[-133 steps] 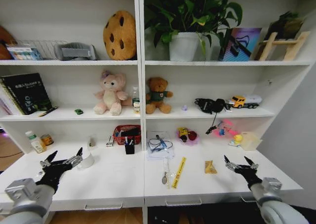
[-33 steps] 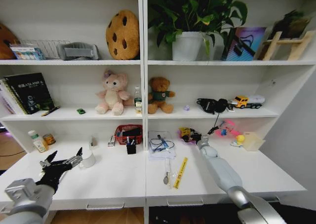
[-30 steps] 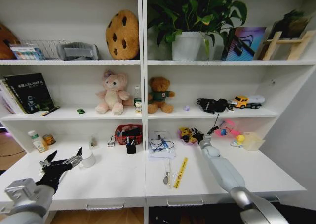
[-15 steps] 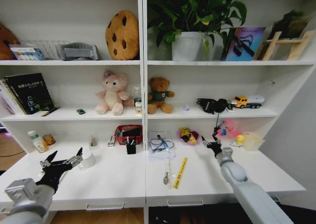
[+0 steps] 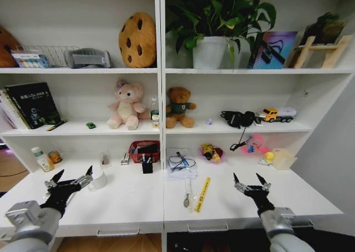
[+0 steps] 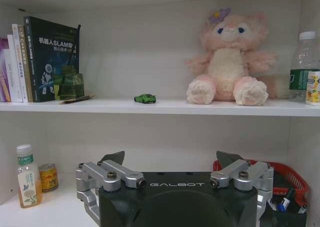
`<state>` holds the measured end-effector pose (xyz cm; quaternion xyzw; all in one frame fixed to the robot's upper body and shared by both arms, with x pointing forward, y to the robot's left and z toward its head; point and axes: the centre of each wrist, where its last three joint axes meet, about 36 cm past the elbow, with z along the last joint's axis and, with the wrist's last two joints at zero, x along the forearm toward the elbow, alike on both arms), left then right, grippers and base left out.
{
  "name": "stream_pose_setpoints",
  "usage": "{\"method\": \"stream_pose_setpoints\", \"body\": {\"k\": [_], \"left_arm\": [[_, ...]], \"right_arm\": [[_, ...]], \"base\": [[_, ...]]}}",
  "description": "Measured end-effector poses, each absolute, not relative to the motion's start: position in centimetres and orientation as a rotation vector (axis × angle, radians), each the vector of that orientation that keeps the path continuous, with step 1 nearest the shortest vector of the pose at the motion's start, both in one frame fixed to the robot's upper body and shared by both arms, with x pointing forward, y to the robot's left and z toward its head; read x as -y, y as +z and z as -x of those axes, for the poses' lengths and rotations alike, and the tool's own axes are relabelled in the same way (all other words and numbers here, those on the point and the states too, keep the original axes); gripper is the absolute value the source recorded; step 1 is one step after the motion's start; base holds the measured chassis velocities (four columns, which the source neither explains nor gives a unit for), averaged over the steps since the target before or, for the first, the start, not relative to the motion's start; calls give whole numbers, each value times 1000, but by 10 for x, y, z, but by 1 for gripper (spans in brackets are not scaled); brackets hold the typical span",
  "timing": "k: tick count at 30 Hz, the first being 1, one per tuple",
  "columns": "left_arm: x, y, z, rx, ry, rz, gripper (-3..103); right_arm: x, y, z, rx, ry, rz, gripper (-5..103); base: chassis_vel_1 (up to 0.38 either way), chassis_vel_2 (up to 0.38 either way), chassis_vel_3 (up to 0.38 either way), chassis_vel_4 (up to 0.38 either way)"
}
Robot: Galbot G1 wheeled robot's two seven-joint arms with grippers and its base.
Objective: Organize the objects on the table.
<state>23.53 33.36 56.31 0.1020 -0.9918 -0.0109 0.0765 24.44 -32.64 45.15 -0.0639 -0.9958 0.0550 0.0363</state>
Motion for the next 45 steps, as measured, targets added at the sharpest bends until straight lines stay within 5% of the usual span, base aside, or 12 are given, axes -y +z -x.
{"method": "stream_pose_setpoints", "body": {"k": [30,45], "left_arm": [[-334,563,-235,2973,-33,-305,100],[-334,563,-235,2973,-33,-305,100]], "right_arm": [[317,452,-238,3059,135,262,100],[317,452,-238,3059,133,260,100]], "base": [[5,4,-3,-3],[188,190,-189,-177]]}}
